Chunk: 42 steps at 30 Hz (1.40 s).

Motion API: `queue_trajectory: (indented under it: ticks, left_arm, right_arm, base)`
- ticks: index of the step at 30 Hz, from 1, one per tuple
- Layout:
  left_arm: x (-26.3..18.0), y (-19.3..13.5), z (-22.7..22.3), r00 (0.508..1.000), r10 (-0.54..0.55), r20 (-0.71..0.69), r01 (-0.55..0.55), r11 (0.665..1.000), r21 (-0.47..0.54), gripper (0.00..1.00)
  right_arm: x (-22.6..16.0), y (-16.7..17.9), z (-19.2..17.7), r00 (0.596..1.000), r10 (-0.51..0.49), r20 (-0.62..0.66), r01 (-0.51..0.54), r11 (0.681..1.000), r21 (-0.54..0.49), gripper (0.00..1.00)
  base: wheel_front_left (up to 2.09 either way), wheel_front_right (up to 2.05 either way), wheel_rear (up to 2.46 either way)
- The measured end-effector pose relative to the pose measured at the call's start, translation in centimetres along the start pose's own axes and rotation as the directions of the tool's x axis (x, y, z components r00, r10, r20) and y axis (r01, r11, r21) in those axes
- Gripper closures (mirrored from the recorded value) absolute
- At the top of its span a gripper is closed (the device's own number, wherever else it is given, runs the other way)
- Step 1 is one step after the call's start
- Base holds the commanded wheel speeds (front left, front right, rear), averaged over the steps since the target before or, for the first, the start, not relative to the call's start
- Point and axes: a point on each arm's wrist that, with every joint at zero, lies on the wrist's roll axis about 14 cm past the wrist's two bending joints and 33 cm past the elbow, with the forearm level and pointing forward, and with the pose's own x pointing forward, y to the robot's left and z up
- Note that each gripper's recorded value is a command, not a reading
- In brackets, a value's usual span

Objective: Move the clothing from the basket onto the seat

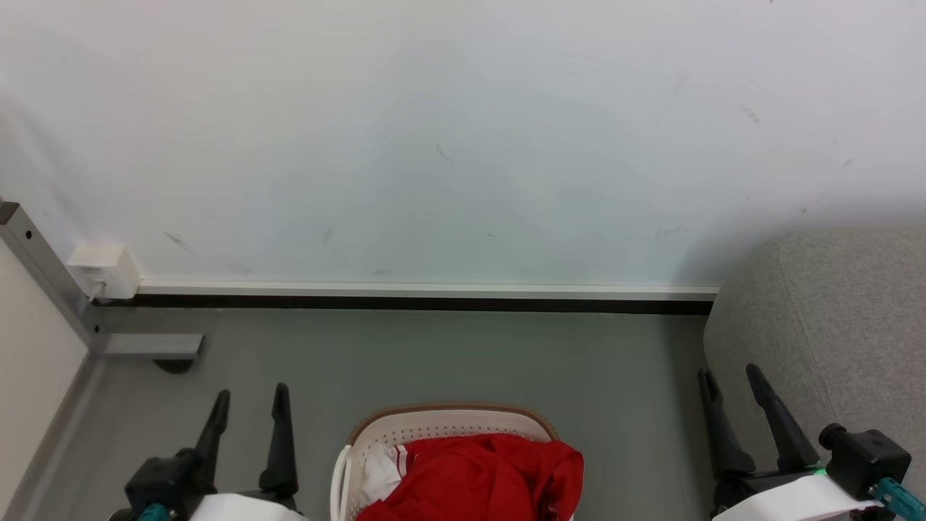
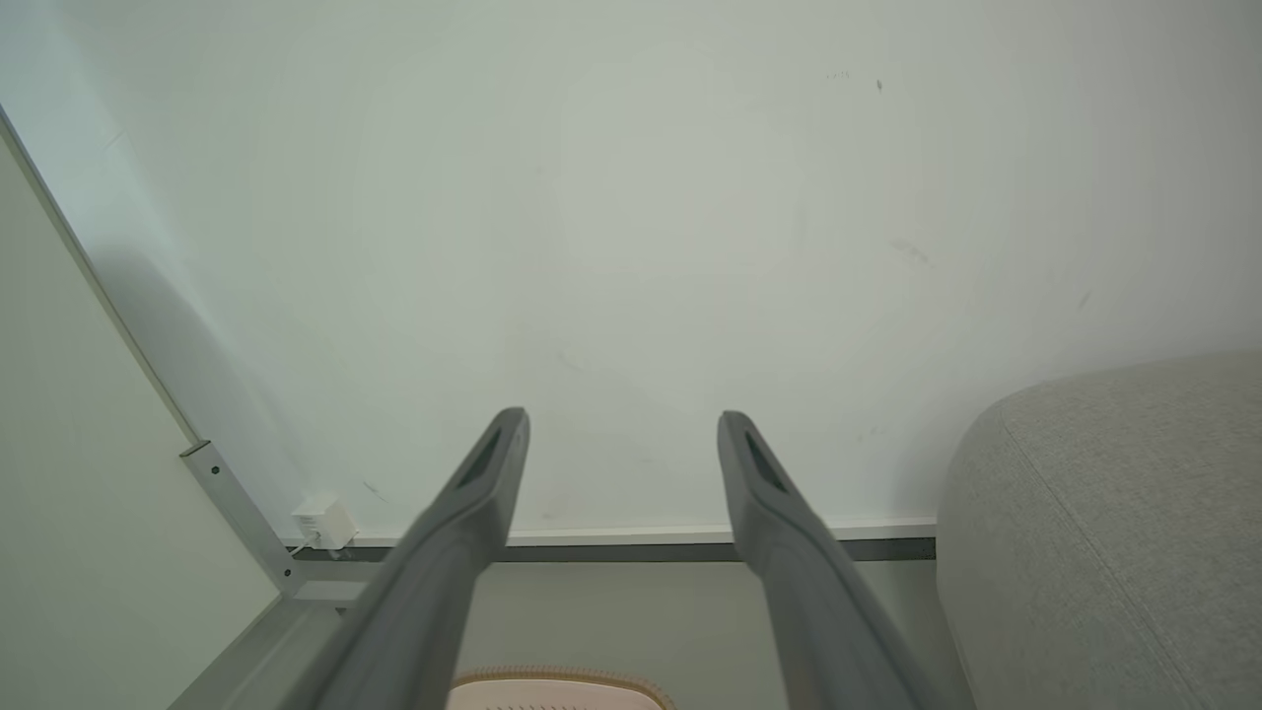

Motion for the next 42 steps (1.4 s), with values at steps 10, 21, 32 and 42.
queue_trajectory:
  ticks: [10,21,32,42]
  left_arm:
    - [-0.1,-0.3,0.4,1.0,-0.016,0.026,0.014,0.997,0.082,0.0]
    - [-0.1,-0.6,0.9,0.998,-0.032,0.058,0.022,0.986,0.166,0.0]
    - [-0.1,-0.8,1.4,0.996,-0.043,0.084,0.024,0.975,0.22,0.0]
    - [0.0,-0.7,1.6,0.995,-0.043,0.089,0.024,0.979,0.203,0.0]
  right_arm:
    - [0.1,0.7,0.2,0.999,0.037,0.011,-0.036,0.997,-0.062,0.0]
    - [0.2,1.3,0.6,0.998,0.064,0.028,-0.061,0.991,-0.116,0.0]
    - [0.3,1.6,1.1,0.996,0.077,0.051,-0.068,0.986,-0.154,0.0]
    - [0.4,1.4,1.2,0.996,0.071,0.053,-0.062,0.986,-0.153,0.0]
  base:
    - [0.0,0.0,0.0]
    - [0.0,0.0,0.0]
    - [0.0,0.0,0.0]
    - [0.0,0.0,0.0]
